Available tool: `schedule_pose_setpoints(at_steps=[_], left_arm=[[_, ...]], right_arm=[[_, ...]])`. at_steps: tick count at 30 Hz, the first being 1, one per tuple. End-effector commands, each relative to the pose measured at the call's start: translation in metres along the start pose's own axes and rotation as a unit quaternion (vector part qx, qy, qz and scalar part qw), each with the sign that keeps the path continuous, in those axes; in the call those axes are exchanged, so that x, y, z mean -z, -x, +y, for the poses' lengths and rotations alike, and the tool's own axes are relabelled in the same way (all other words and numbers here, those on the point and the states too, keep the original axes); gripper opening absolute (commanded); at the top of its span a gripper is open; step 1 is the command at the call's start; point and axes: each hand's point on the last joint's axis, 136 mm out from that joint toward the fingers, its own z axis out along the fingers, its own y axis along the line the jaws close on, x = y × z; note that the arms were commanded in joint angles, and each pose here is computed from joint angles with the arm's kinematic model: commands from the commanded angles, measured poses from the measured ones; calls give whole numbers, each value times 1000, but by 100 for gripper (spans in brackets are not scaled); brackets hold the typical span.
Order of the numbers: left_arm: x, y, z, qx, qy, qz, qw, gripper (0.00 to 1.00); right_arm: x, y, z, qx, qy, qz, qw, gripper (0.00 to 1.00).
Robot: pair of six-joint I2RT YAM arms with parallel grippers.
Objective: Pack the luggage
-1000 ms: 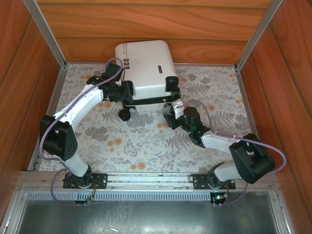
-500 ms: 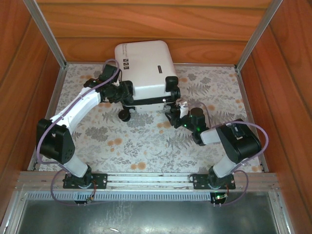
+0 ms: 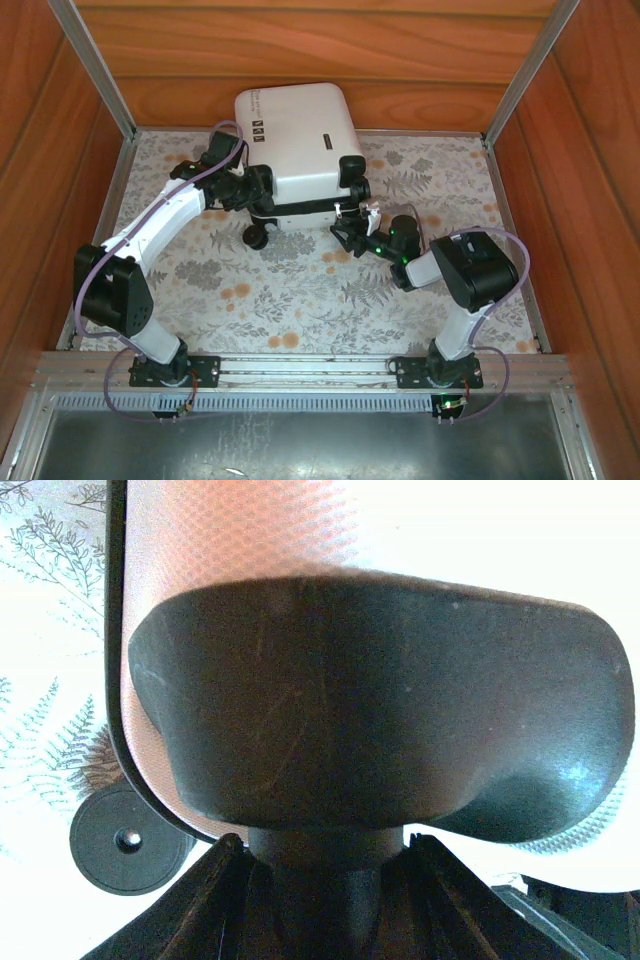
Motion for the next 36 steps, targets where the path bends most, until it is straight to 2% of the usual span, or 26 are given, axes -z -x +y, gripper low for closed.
schedule_pose_setpoints(at_steps=[1,9,17,23,31,36], left_arm=[[53,34,-50,-16,-103,-79,991,0],[50,34,-48,-17,-101,-77,992,0],[49,34,-47,-16,-100,-78,992,0],[48,33,-47,-15,-102,-75,992,0],[48,33,-47,-15,-102,-75,992,0],[49,32,-47,-15,-103,-75,992,0]], right_arm=[[-4,14,-3,-18,16,-20,1000,48],[-9,15,-8,-26,20,-21,999,47],[-4,7,-22,-60,2,-17,998,51],[-9,11,-29,-76,-4,-23,997,48],[-6,13,-46,-97,-47,-40,993,44],[-3,12,-55,-137,-64,-47,987,50]])
